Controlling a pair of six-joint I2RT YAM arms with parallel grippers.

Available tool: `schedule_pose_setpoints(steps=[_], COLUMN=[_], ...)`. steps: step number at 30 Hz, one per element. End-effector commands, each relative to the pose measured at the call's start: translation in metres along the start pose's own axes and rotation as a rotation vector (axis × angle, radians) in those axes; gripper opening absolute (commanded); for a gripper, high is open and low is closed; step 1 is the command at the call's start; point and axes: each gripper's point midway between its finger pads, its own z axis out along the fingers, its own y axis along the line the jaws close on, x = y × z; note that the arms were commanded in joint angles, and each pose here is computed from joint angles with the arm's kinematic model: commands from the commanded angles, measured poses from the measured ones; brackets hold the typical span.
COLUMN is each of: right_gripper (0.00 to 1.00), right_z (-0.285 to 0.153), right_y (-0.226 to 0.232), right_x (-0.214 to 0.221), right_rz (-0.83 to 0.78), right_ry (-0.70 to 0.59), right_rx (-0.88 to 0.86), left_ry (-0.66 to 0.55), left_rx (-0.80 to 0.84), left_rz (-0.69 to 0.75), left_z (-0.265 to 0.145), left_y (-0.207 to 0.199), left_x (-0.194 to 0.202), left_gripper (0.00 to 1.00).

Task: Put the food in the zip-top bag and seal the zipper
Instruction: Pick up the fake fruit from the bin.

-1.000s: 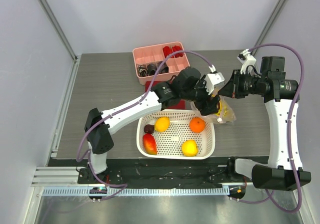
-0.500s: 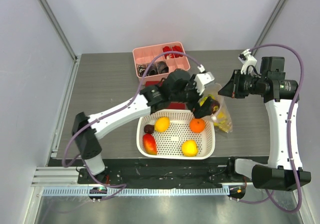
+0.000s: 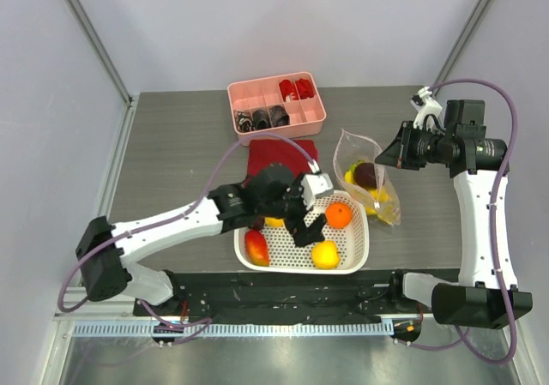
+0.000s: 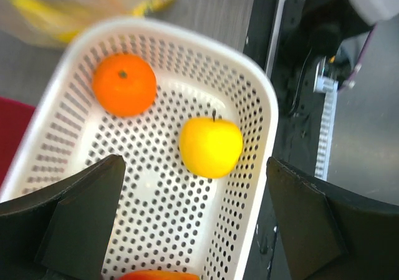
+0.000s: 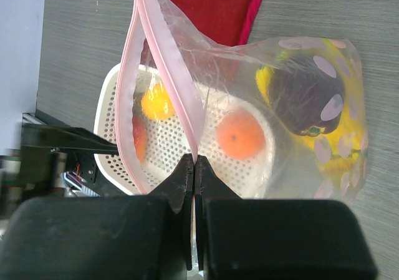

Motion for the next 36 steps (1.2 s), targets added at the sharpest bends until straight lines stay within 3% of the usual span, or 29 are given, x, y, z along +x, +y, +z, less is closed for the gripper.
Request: schedule_pose_setpoints(steps=[1,12,19,21,26,31,36], right_gripper=[0.01,0.01,0.01,0.01,0.01,0.01,0.01], right_z=[-0.007,-0.007,-0.004,-0.003,-0.003,-0.003,0.000], right_y=[0.000,-0.006,-0.009,-0.009,-0.010,-0.007,-0.008], right_x=[-0.010,-0.009,-0.008,-0.007,-0.007,-0.007,-0.002], right_rz=[-0.020,-0.016,-0.015,-0.015,-0.018,-0.025,-0.024], right_ry=[-0.064,-0.066,-0.048,-0.045,-0.040,-0.037,-0.028], right_rx=[0.024,0.038,0.041,0.037,0.036,0.022,0.013], left_ry=[0.043,0.159,0.223,0.231,0.169,-0.010,-0.164], left_rx=[-0.032,-0.048,-0.036,-0.038,-0.035,0.098,0.044], left_rz=[-0.049,-0.121,-0.105,-0.076,-0.013,0.118,0.144], left_z=[0.038,0.108,0.118,0.116,0.085,0.011,-0.021], left_y=[0.002,0.002,0.005,0.007,0.004,-0.035,-0.036], left_x=[0.028,0.084,0.117,0.119,0.076,-0.006,-0.084], left_gripper=[1.00,1.00,1.00,0.94,0.68,0.66,0.65])
